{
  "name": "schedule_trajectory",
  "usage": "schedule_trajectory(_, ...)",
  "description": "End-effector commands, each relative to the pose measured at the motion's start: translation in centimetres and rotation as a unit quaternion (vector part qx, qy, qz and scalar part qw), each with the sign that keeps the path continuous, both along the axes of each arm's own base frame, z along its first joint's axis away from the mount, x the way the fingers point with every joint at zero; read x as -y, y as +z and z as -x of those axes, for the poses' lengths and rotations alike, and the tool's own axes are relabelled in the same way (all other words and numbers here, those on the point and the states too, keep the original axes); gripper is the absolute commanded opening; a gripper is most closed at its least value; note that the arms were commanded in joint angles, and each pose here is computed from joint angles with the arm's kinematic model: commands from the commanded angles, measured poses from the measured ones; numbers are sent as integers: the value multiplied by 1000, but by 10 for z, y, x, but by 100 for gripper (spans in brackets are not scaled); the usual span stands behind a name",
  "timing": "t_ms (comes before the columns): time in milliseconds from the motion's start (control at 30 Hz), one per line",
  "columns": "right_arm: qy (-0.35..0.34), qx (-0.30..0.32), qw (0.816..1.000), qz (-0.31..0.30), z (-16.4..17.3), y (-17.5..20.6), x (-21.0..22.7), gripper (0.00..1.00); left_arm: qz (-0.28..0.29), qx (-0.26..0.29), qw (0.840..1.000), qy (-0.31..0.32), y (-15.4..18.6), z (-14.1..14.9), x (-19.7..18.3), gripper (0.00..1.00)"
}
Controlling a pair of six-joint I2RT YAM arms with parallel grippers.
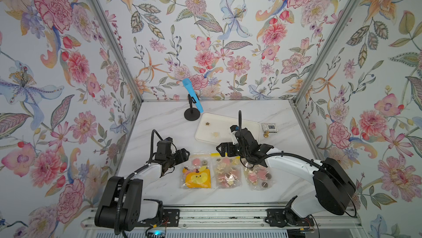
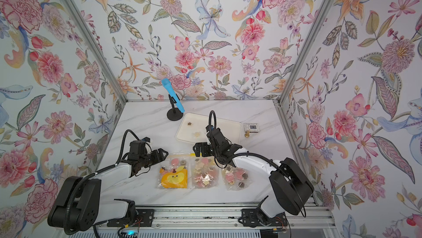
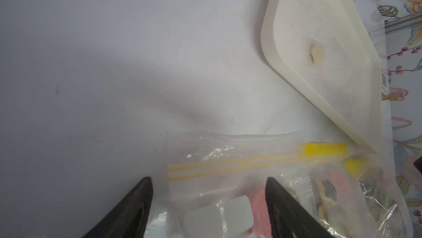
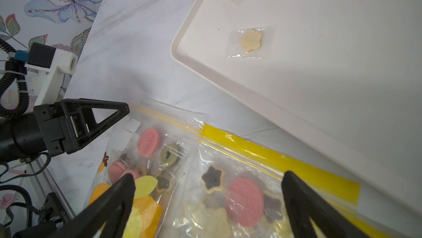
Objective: Pour cookies out of the ziploc bag
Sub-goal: Pick up the ziploc bag from the center of the board.
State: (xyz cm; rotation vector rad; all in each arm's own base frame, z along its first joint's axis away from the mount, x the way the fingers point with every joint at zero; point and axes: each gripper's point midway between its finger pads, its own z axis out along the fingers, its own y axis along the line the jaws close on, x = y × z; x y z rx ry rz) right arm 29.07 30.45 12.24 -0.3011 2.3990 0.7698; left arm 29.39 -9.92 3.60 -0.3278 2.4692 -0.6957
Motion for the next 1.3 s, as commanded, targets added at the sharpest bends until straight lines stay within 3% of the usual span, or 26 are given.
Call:
schedule_trajectory(0, -27, -7, 1000, -14, -1, 0, 2, 100, 31, -32, 999, 3, -14, 20, 7, 78)
schedule_trajectory(200, -16, -15, 999, -36, -1, 5, -6, 100, 62, -43, 997, 1, -26, 23, 16, 64)
schedule_trajectory(367, -27, -9, 999, -41, -5, 10, 3, 100, 76, -35, 997, 3, -24, 20, 21, 42)
schedule_trajectory(467, -5, -3, 999, -49, -4, 13, 2, 100, 55, -29, 998, 1, -22, 15, 17, 30)
schedule_trajectory(600, 20, 24, 999, -35, -3, 22, 3, 100, 55, 18, 998, 1, -4, 1, 17, 9)
schedule_trajectory(800, 121, 79, 988, -47, 6, 42, -3, 98, 55, 116, 991, -40, 47, -17, 26, 1)
schedule_trajectory(933, 196, 100, 973, -64, 13, 44, -9, 88, 55, 166, 981, -81, 77, -19, 36, 0)
schedule_trajectory(1133, 236, 121, 961, -75, 3, 36, -12, 66, 46, 197, 967, -157, 102, -10, 63, 0)
schedule_trajectory(1267, 268, 110, 955, -68, 3, 23, -28, 62, 41, 220, 956, -189, 111, -4, 81, 0)
